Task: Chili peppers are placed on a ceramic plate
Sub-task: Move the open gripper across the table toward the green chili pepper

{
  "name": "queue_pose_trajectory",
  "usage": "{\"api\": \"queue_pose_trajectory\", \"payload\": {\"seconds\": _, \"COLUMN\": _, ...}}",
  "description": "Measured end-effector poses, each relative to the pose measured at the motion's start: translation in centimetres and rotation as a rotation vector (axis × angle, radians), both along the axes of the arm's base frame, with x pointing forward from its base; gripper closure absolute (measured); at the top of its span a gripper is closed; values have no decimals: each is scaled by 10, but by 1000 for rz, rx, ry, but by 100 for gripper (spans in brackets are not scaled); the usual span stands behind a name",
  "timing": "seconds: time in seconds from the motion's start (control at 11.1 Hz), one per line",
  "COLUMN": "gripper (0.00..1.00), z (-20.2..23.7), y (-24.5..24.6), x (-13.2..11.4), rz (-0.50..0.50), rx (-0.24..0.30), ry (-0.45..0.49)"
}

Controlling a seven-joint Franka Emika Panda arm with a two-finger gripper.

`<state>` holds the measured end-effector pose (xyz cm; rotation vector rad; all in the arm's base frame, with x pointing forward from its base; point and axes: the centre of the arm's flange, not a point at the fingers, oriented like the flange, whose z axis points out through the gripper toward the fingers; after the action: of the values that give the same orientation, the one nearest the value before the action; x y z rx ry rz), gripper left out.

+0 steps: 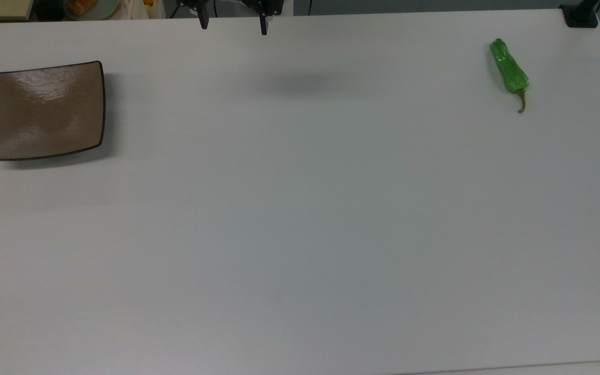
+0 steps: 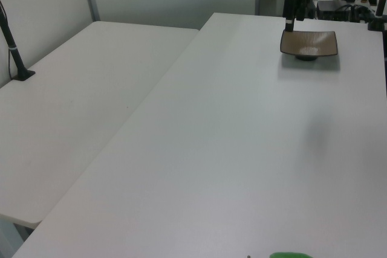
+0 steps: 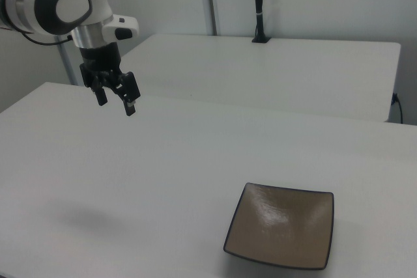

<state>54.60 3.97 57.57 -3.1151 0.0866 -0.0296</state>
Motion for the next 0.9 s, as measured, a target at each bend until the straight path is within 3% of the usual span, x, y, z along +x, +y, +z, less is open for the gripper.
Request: {"api": "queue_pose_trajectory", "payload": {"seconds": 0.9, "gripper": 0, "z": -11, "y": 9, "x": -3, "rz": 31, "rx": -3, "ry": 22}}
